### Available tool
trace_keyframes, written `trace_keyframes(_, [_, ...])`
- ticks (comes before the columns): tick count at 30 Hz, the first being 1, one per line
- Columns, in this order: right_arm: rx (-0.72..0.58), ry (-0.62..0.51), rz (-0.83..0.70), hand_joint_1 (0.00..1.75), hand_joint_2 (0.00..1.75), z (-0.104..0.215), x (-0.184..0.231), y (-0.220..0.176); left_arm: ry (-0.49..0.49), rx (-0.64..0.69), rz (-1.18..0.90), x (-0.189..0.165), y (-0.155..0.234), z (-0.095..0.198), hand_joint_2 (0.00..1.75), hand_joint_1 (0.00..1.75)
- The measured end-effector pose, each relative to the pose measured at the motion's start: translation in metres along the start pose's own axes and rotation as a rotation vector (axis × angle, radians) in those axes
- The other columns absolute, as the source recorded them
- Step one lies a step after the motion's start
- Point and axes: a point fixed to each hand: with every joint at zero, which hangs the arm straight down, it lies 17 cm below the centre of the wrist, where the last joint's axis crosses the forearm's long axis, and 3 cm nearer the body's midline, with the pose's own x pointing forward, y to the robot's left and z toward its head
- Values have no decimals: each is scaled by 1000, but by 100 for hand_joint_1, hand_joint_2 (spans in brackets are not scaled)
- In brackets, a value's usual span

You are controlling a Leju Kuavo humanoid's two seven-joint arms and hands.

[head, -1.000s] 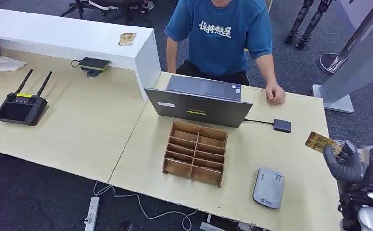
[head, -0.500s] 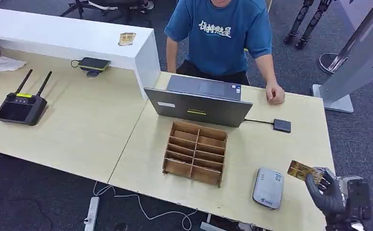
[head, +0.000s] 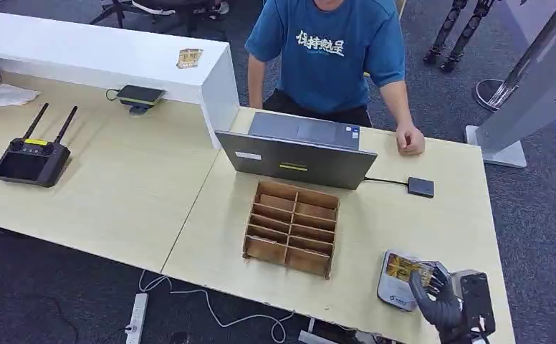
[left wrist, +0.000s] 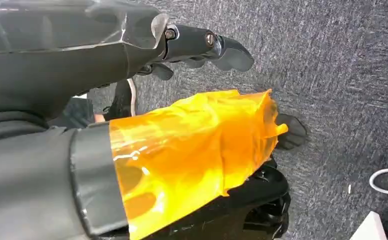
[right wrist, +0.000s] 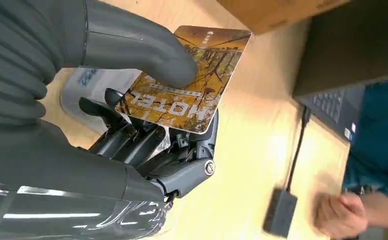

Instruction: Pass the card to the sensor for recognition and then transmit it.

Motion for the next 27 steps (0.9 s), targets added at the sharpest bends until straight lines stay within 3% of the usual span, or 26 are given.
trace_keyframes(15, [-11,28,68,175,175,-6,-13,10,-3,-1,-4,0,0,0,0,0])
trace_keyframes(27, [-113,-17,173,175,175,-13,10,-49,-4,-27,-7,0,-4,1,0,0])
